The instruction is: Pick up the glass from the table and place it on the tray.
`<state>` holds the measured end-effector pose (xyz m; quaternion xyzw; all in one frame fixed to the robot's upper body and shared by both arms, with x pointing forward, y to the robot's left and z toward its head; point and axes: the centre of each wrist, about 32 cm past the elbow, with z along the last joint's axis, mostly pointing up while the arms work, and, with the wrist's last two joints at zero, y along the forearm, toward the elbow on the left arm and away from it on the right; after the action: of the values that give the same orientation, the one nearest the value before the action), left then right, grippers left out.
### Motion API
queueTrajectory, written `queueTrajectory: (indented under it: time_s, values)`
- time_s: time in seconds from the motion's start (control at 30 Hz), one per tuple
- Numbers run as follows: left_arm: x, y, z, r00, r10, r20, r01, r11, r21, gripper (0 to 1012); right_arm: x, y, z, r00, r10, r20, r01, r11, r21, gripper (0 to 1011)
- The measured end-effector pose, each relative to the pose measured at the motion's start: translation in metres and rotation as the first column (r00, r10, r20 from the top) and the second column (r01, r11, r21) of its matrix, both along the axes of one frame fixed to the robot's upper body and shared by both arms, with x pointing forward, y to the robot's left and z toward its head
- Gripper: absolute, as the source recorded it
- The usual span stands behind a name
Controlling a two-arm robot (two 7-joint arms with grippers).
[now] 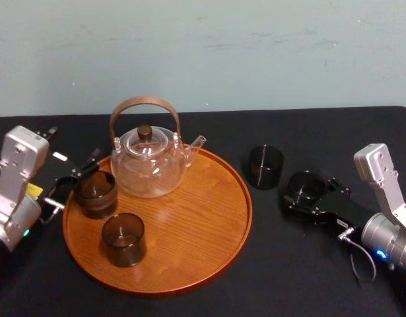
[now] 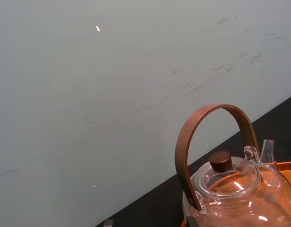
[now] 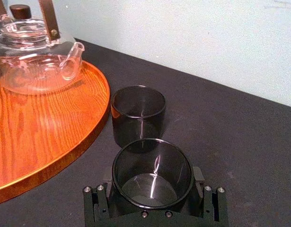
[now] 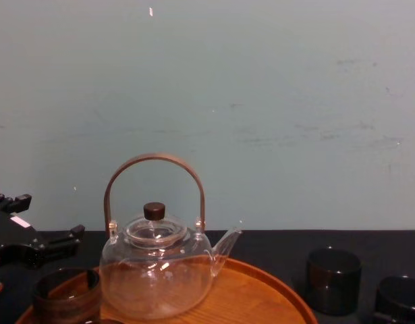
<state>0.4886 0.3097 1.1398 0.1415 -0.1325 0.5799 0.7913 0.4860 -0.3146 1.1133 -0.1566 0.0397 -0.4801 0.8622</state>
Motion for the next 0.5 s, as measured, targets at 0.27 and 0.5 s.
queueTrajectory:
  time_s: [0.27,0.5]
  values:
    - [0.0,0.0,0.0,1.0,0.0,0.0,0.0,1.0,0.0,1002,0.0016,-0.0001,-0.0007,1.0,-0.003,-0.002,0.003,1.0,0.002,1002]
    - [0.0,0.0,0.0,1.0,0.0,0.0,0.0,1.0,0.0,1001,0.0011,0.0,-0.0003,1.0,-0.001,-0.001,0.001,1.0,0.001,1000]
